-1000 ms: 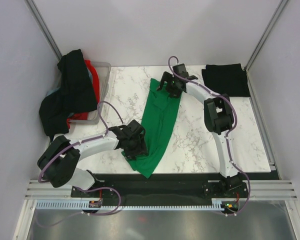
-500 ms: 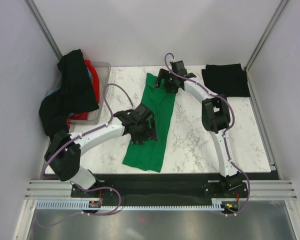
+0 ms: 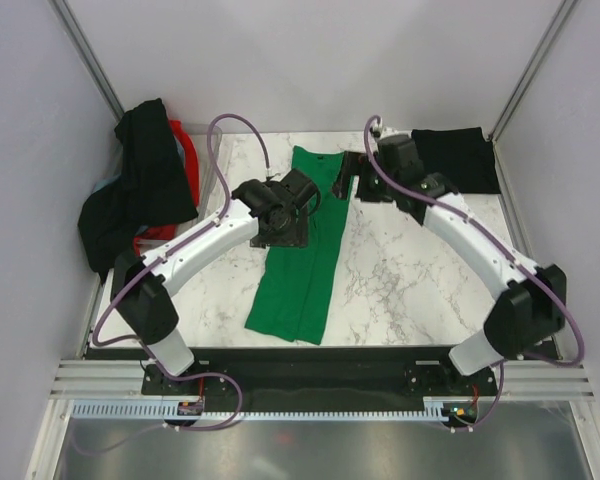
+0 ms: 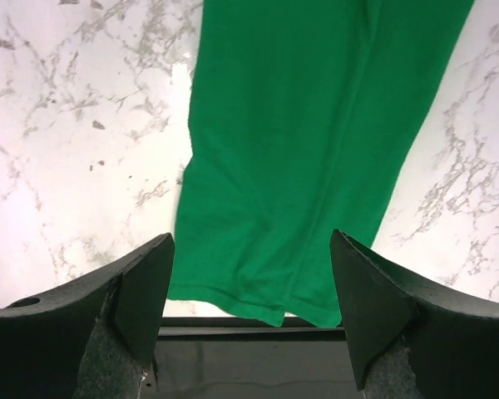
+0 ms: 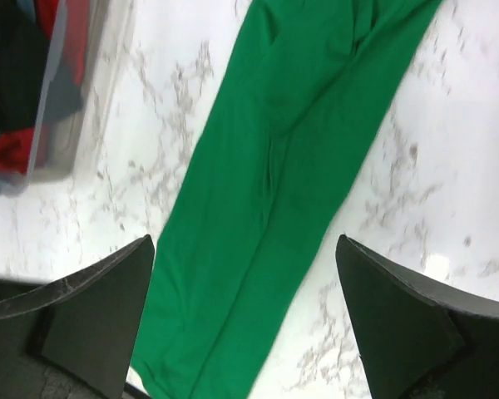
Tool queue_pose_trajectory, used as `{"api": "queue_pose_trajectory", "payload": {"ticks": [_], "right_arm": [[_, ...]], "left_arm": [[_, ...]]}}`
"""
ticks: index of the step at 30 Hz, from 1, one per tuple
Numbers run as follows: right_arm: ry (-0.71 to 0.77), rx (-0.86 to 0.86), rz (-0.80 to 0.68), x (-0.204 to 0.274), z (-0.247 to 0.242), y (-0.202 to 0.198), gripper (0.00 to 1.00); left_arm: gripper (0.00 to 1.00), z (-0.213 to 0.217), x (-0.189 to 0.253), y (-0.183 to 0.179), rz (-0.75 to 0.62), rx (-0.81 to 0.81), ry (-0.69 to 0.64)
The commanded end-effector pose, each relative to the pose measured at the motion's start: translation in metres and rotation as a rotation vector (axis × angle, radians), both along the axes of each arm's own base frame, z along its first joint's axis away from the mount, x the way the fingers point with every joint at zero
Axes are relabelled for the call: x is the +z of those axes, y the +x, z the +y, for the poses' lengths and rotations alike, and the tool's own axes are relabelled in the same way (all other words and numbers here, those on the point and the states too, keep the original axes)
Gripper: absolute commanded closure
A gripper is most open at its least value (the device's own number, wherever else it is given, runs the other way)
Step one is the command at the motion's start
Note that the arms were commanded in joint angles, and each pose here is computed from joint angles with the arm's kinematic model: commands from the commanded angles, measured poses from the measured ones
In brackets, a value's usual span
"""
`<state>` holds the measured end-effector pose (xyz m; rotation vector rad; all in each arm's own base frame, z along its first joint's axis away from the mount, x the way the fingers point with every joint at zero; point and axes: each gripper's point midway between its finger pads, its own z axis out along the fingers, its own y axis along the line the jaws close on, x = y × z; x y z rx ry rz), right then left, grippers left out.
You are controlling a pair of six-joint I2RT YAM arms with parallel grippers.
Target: Fold and stack the t-shirts
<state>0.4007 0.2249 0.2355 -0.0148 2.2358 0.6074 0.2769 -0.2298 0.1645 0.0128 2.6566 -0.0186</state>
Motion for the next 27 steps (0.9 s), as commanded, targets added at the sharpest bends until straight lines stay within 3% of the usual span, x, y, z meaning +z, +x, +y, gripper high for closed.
{"api": "queue_pose_trajectory", "payload": {"ticks": [1, 5, 9, 15, 19, 27], "right_arm": [[-0.04, 0.017, 0.123, -0.05, 0.0, -0.058, 0.02], [0.061, 0.014, 0.148, -0.058, 0.002, -0.126, 0.02], [0.068, -0.034, 0.243, -0.106, -0.019, -0.184, 0.02], [0.177, -0.033, 0.313, -0.135, -0.022, -0.225, 0.09], [0.215, 0.024, 0.344, -0.142, 0.002, -0.247, 0.13], [0.245, 0.146, 0.381, -0.161, 0.064, -0.28, 0.15]], "left_arm": [[0.18, 0.022, 0.019, -0.003, -0.041, -0.004, 0.051], [0.16, 0.047, 0.028, -0.011, -0.088, 0.016, 0.04], [0.12, 0.081, 0.028, -0.026, -0.138, 0.091, -0.057], [0.12, 0.085, -0.014, -0.062, -0.121, 0.116, -0.269], [0.13, 0.094, -0.054, -0.088, -0.017, 0.152, -0.257], [0.14, 0.093, -0.09, -0.108, 0.056, 0.235, -0.316]]}}
